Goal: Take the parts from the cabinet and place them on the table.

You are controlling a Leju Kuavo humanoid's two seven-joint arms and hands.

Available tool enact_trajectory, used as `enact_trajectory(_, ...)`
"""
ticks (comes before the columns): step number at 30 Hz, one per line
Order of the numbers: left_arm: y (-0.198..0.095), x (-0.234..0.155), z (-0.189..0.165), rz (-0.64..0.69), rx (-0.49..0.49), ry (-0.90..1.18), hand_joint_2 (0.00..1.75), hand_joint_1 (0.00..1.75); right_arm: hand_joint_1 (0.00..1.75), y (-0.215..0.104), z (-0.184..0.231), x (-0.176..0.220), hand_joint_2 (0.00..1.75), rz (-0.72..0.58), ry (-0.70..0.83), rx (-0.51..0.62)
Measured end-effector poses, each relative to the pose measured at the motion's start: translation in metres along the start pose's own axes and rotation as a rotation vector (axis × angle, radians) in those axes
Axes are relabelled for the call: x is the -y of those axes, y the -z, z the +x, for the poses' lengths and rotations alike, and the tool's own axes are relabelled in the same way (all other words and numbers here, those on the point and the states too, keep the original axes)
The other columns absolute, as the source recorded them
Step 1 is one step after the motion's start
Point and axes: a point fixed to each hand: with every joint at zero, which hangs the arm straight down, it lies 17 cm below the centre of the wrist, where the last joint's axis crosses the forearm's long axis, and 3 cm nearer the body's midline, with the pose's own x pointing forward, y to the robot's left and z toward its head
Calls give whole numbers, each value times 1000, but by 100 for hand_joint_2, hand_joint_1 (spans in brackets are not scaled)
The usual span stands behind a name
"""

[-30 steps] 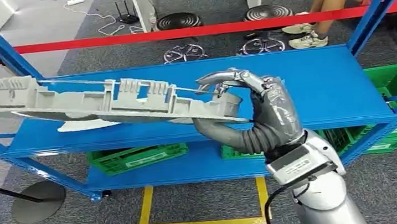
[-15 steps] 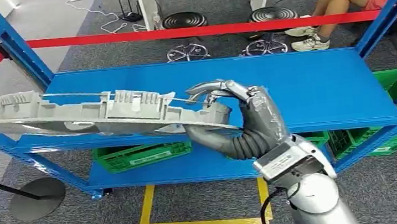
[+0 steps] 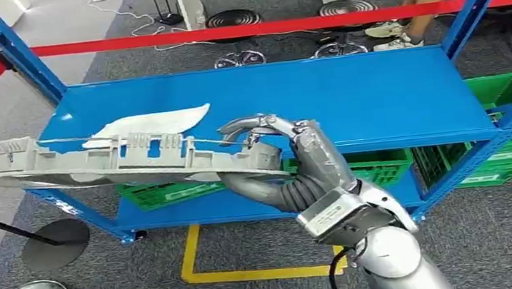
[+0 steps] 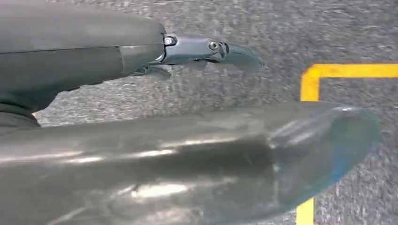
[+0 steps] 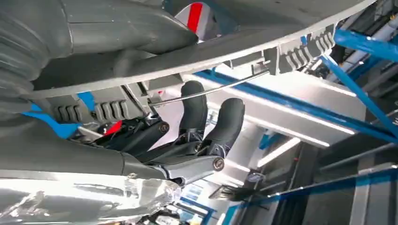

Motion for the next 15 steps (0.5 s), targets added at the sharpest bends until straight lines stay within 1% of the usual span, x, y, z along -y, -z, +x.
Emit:
enact_trajectory(3, 3, 0, 7, 4, 9, -9, 0, 0, 175, 0, 1, -3, 175, 6, 3, 2)
enact_trajectory(9, 1, 2, 2, 2, -7, -15, 0, 0, 175, 0, 2, -7, 175, 19, -6, 6)
enact_trajectory(15, -1, 12, -2, -23, -16, -2, 0, 0, 175, 0, 0, -6, 175, 29, -31, -1)
